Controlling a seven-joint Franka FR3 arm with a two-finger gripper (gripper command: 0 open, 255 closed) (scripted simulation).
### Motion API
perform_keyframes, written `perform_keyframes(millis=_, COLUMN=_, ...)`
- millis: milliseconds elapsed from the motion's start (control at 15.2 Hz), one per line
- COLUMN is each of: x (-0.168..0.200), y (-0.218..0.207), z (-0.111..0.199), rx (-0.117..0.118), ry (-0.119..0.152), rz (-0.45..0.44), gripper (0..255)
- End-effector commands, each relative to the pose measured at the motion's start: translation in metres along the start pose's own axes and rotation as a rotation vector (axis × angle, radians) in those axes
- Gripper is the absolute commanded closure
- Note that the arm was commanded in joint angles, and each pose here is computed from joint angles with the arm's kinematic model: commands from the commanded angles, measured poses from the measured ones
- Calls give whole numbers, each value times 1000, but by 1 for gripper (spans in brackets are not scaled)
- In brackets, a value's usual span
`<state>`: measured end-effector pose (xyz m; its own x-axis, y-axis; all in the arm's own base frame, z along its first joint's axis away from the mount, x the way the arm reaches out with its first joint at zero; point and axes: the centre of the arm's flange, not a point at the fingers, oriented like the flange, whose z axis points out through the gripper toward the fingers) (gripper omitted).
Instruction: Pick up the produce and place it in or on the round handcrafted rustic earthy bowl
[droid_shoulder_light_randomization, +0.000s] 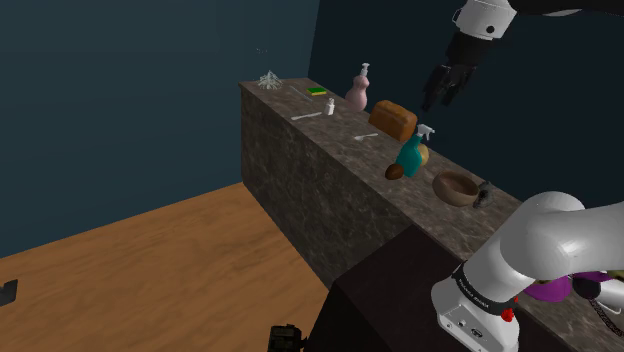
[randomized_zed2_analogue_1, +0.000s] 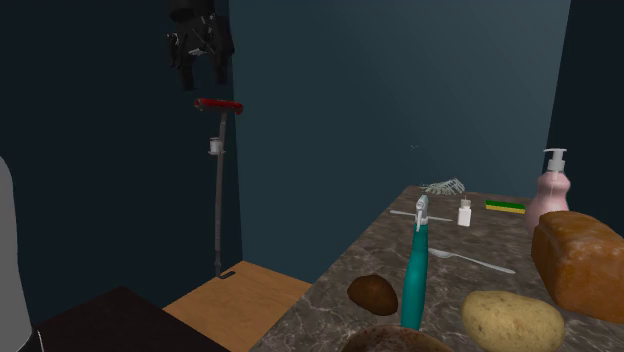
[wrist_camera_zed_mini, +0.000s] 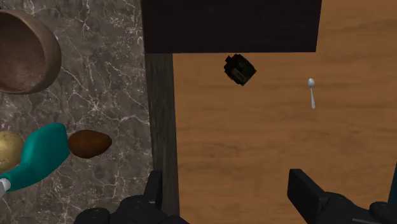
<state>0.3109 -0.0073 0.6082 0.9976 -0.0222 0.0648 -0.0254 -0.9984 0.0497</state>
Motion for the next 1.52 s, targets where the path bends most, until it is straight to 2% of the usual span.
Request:
perform_keyframes(millis=0, x=0, y=0, z=0, rx=0, ry=0, rz=0, gripper=0)
perform_keyframes(millis=726, x=17, y=72, z=120, rx=-49, ry=-61, rz=-430, gripper=0)
perform_keyframes(millis=1452, x=56, y=138, z=239, rx=-97, ry=-123, rz=-859, gripper=0)
